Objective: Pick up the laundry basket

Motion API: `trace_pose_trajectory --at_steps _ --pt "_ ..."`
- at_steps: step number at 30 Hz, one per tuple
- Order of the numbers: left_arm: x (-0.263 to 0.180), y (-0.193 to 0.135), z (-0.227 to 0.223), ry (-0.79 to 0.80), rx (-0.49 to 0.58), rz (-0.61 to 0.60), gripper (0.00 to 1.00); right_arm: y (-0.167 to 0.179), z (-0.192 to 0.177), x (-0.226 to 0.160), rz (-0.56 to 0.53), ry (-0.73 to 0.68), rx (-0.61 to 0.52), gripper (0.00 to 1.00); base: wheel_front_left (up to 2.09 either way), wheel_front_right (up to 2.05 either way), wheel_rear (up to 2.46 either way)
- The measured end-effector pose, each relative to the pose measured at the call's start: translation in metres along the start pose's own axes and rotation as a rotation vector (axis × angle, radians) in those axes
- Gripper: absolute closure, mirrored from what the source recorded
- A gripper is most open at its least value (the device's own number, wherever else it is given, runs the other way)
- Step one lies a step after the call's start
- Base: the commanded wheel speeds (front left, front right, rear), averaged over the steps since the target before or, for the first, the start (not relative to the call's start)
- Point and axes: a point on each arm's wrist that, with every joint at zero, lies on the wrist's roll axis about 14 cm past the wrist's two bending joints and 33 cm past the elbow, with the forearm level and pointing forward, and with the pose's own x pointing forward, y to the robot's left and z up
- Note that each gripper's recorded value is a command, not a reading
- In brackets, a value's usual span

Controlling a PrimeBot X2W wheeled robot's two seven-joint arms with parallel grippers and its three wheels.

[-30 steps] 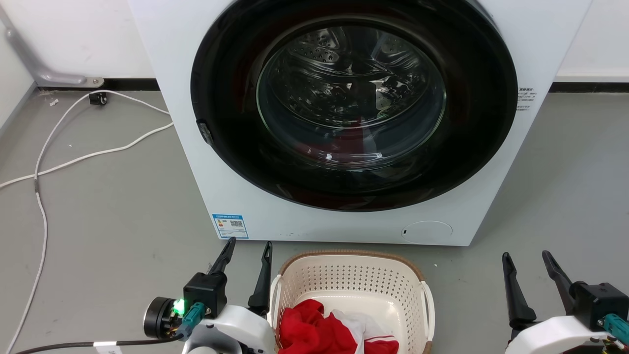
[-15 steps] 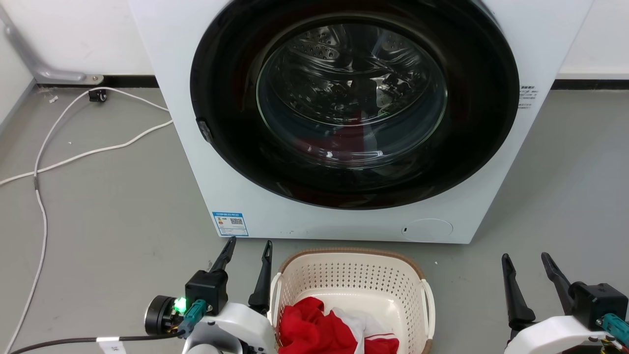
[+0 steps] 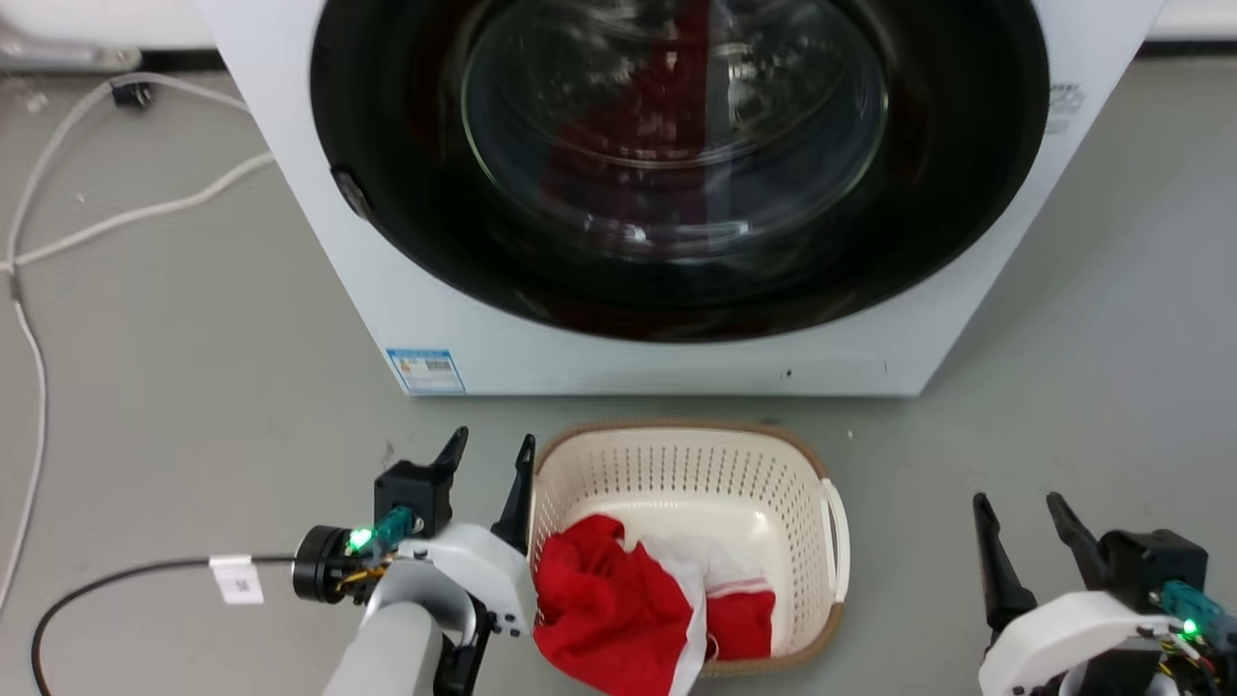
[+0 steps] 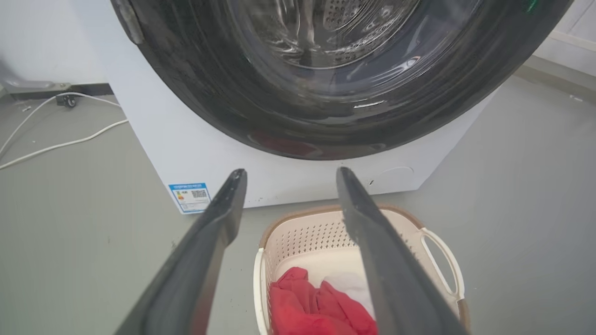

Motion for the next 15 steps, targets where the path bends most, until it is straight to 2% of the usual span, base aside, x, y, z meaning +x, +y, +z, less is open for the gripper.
trace_pose_trajectory --at_steps 15 --pt "0.049 0.021 -0.121 0.404 -0.076 0.007 0.0 0.0 -0.115 0.057 -0.005 0.344 0.072 0.0 0.0 0.0 0.0"
